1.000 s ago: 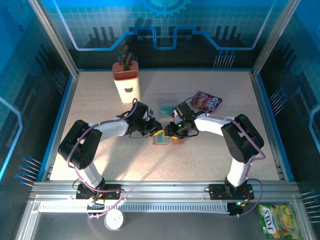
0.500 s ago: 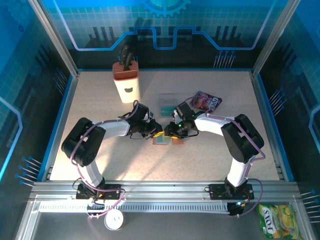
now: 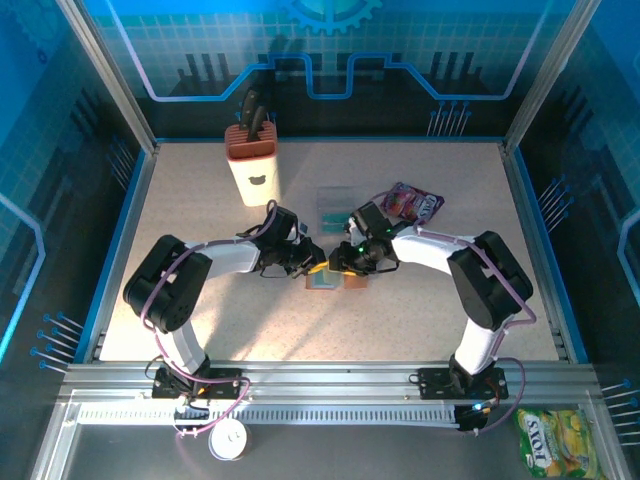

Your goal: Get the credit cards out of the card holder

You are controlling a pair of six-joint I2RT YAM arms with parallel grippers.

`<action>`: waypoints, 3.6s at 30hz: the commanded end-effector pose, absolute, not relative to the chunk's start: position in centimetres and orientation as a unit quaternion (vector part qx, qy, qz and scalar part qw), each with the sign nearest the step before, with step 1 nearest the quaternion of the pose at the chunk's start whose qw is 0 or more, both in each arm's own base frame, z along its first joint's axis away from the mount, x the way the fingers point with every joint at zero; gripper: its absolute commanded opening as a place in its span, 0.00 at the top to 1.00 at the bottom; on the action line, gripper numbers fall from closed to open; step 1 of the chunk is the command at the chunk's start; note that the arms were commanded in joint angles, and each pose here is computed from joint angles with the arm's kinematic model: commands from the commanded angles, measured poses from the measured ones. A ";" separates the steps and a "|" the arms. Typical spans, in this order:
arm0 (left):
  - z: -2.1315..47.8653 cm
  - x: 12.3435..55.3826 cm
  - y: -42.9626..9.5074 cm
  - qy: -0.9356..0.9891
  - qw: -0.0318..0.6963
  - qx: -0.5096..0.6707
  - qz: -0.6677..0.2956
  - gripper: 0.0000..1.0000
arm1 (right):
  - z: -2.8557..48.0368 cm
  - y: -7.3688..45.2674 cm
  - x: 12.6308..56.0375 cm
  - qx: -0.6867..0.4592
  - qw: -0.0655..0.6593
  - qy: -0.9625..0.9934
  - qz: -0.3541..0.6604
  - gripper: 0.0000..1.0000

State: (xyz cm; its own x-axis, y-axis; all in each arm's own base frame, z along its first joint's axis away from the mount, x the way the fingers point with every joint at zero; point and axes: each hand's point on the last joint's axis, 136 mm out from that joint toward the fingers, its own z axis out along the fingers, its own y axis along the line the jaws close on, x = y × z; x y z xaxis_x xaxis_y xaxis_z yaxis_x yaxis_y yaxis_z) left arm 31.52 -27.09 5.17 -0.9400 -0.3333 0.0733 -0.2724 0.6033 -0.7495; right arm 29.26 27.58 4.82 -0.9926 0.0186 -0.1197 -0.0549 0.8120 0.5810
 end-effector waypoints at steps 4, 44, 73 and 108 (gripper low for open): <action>5.6 31.5 -27.9 0.890 0.026 -0.168 -0.424 0.85 | 6.4 25.8 29.3 0.000 0.080 0.951 0.299 0.60; 5.3 32.2 -35.4 0.911 -0.005 -0.118 -0.396 0.82 | 10.3 19.2 29.4 0.016 0.151 0.942 0.298 0.60; 6.5 32.3 -32.1 0.898 0.018 -0.126 -0.421 0.79 | 10.4 22.8 29.7 0.010 0.128 0.945 0.300 0.60; 6.1 31.6 -26.0 0.888 0.036 -0.172 -0.426 0.82 | 8.7 29.1 30.0 -0.043 0.096 0.955 0.278 0.60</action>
